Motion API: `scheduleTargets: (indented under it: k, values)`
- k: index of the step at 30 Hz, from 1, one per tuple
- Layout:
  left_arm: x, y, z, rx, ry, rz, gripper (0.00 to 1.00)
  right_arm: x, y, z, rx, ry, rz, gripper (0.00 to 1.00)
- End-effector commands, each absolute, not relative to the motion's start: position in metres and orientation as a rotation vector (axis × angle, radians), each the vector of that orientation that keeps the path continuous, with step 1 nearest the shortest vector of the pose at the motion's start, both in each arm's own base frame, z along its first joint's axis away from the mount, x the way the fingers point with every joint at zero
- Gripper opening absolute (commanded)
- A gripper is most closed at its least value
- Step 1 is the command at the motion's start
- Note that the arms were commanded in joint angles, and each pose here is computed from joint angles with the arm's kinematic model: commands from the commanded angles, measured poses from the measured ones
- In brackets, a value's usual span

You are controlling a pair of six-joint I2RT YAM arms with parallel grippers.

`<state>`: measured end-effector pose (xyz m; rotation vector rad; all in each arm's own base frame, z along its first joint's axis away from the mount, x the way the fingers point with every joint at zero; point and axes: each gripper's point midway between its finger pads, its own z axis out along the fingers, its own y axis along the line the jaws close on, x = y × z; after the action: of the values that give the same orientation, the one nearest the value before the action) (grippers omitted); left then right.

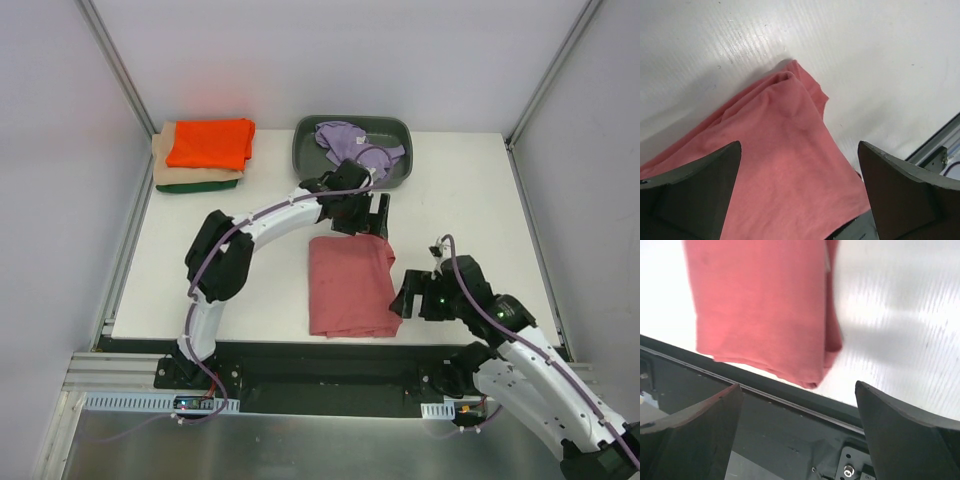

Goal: Fold and stack the t-shirts
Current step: Fold the long partially folded tshirt into a neat square, then smooth out wrinkles on the folded tshirt

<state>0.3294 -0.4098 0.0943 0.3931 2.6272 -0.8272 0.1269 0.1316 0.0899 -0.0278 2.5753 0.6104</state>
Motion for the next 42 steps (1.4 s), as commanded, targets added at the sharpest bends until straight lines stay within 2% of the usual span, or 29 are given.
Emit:
scheduleTargets:
  k: [1,5,10,15,19,23,27,30,42]
  values:
    - [0.33,-0.393,0.184,0.434,2.404,-0.858,0.99,0.147,0.145,0.134,-0.165,2.417,0.669,0.96]
    - [0.323,-0.346,0.196,0.292,2.375,-0.719,0.99,0.173,0.18,0.166,-0.215,2.261,0.841,0.96]
    - [0.311,-0.273,0.176,0.062,2.392,-0.579,0.99,0.212,0.227,0.21,-0.271,2.149,1.007,0.96]
    - [0.293,-0.213,0.141,-0.131,2.432,-0.572,0.99,0.248,0.279,0.206,-0.392,2.208,1.15,0.96]
    - [0.29,-0.192,0.134,-0.196,2.421,-0.56,0.99,0.284,0.297,0.163,-0.409,2.334,1.089,0.96]
    - [0.288,-0.198,0.135,-0.152,2.427,-0.601,0.99,0.323,0.251,0.096,-0.21,2.533,0.776,0.96]
    - [0.293,-0.206,0.129,-0.144,2.447,-0.616,0.99,0.325,0.208,0.036,-0.03,2.689,0.671,0.96]
    - [0.297,-0.228,0.129,-0.082,2.457,-0.727,0.99,0.322,0.188,0.007,0.031,2.765,0.625,0.96]
    - [0.312,-0.338,0.139,0.21,2.399,-1.067,0.99,0.313,0.176,-0.002,-0.02,2.797,0.638,0.96]
